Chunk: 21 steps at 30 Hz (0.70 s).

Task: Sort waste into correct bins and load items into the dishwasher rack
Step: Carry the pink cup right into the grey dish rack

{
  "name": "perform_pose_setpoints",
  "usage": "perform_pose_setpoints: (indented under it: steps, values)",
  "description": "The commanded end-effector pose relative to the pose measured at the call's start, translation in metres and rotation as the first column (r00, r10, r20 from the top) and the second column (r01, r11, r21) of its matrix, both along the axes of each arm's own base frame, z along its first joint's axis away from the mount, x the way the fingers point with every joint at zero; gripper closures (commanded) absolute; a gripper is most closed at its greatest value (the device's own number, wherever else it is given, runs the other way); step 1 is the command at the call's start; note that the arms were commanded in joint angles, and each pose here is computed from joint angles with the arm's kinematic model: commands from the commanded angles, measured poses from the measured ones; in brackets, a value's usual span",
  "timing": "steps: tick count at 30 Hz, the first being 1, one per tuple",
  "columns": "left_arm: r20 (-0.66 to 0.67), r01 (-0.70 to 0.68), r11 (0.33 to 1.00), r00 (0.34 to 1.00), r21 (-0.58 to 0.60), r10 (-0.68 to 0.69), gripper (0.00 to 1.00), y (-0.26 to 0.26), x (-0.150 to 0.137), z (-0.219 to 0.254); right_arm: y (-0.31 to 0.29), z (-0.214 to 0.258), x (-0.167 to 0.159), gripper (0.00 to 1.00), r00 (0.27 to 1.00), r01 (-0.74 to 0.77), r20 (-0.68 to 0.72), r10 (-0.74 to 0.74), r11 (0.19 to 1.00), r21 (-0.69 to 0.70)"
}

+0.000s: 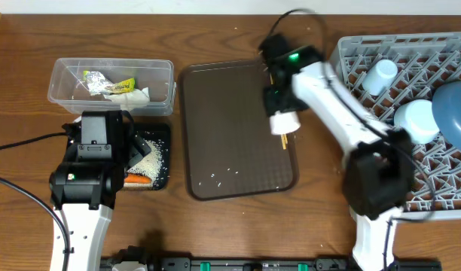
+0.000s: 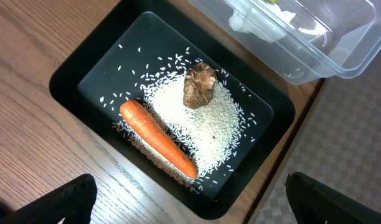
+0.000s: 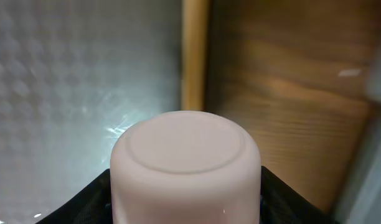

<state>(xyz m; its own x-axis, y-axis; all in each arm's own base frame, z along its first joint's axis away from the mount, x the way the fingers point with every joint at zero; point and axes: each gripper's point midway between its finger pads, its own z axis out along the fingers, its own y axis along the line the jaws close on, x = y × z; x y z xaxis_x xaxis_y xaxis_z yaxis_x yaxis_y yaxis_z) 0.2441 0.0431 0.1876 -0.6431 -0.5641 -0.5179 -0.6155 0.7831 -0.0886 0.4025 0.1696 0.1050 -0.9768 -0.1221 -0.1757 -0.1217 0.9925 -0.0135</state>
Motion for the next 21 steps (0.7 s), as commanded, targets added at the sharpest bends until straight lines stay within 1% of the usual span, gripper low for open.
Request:
perform_pose_setpoints:
  steps: [1,6,10,15,21]
  values:
    - [-0.009,0.006,1.000,1.000,0.005,-0.006,0.02,0.000,-0.001,-0.001,-0.023,0.055,0.013,0.56,0.988,0.073,0.129,-0.079,0.996,0.051]
    - [-0.009,0.006,1.000,1.000,0.005,-0.006,0.02,0.000,-0.001,-0.001,-0.067,0.102,0.018,0.56,0.957,0.162,0.228,-0.180,0.982,0.098]
    - [-0.009,0.006,1.000,1.000,0.005,-0.006,0.02,0.000,-0.001,-0.001,-0.106,0.127,0.017,0.56,0.924,0.243,0.275,-0.267,0.963,0.119]
    - [-0.009,0.006,1.000,1.000,0.005,-0.006,0.02,0.000,-0.001,-0.001,-0.159,0.129,0.014,0.56,0.888,0.358,0.275,-0.369,0.929,0.090]
    - [-0.009,0.006,1.000,1.000,0.005,-0.006,0.02,0.000,-0.001,-0.001,-0.205,0.127,0.017,0.56,0.859,0.420,0.299,-0.416,0.906,0.053]
